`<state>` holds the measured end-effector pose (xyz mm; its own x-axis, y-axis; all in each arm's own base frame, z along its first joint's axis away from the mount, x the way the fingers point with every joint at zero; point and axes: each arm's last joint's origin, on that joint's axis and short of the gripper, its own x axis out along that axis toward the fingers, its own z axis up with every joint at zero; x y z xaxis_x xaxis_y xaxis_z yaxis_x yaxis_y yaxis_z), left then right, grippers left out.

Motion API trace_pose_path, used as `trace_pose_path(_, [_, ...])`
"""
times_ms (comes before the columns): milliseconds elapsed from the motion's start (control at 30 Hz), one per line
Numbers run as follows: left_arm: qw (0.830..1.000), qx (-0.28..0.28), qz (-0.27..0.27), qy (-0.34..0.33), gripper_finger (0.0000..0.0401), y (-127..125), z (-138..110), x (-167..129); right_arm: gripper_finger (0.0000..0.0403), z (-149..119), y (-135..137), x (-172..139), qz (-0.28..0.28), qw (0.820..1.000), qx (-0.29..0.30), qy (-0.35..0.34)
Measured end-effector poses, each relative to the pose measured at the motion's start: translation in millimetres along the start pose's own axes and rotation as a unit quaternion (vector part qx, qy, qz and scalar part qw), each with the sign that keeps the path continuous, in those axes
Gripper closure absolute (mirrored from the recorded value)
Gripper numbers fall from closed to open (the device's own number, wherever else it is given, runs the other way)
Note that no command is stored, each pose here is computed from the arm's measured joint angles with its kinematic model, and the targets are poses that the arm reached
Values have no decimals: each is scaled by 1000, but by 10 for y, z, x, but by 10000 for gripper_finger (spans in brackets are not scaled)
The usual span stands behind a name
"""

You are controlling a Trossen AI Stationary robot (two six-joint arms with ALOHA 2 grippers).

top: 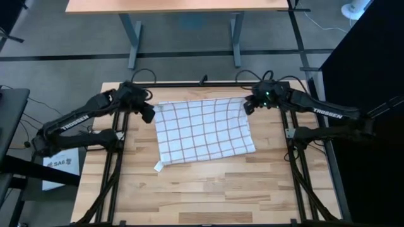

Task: Roll towel
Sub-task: Fold the white patterned towel

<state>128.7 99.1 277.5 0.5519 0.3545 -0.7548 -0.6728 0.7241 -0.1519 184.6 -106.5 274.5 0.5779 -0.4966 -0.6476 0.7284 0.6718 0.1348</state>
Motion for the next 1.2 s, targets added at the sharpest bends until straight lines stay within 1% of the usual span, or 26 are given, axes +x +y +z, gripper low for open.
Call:
trace_pose_path(67, [1000, 5, -28, 10, 401, 47, 34, 62, 403, 12, -26, 50, 2, 1000, 1, 5])
trace_pose_path(133, [999, 12, -40, 25, 401, 80, 60, 150, 403, 15, -54, 77, -3, 1000, -1, 9])
trace_pose_path(300, [998, 33, -39, 38, 401, 140, 130, 344, 403, 17, -149, 102, -19, 1000, 6, 21])
trace_pose_path(433, [998, 32, -32, 30, 401, 201, 191, 449, 403, 14, -243, 106, -37, 999, 6, 32])
trace_pose_path(633, [998, 42, -25, 28, 401, 257, 216, 493, 403, 32, -352, 153, -36, 998, 4, 42])
trace_pose_path(733, [999, 46, -18, 22, 400, 269, 228, 489, 403, 27, -395, 216, -44, 998, 10, 53])
trace_pose_path(800, [999, 44, -10, 24, 394, 273, 224, 489, 401, 28, -405, 268, -45, 997, 3, 58])
trace_pose_path(933, [999, 44, -5, 26, 365, 277, 221, 488, 375, 53, -411, 370, -35, 998, -15, 54])
trace_pose_path(1000, [999, 44, -3, 26, 344, 278, 220, 489, 352, 70, -426, 402, -37, 998, -22, 48])
trace_pose_path(1100, [999, 44, 19, 25, 310, 290, 223, 488, 316, 101, -488, 418, -43, 998, -25, 38])
trace_pose_path(1200, [999, 36, 25, 23, 279, 291, 221, 473, 284, 134, -526, 373, -49, 998, -34, 31])
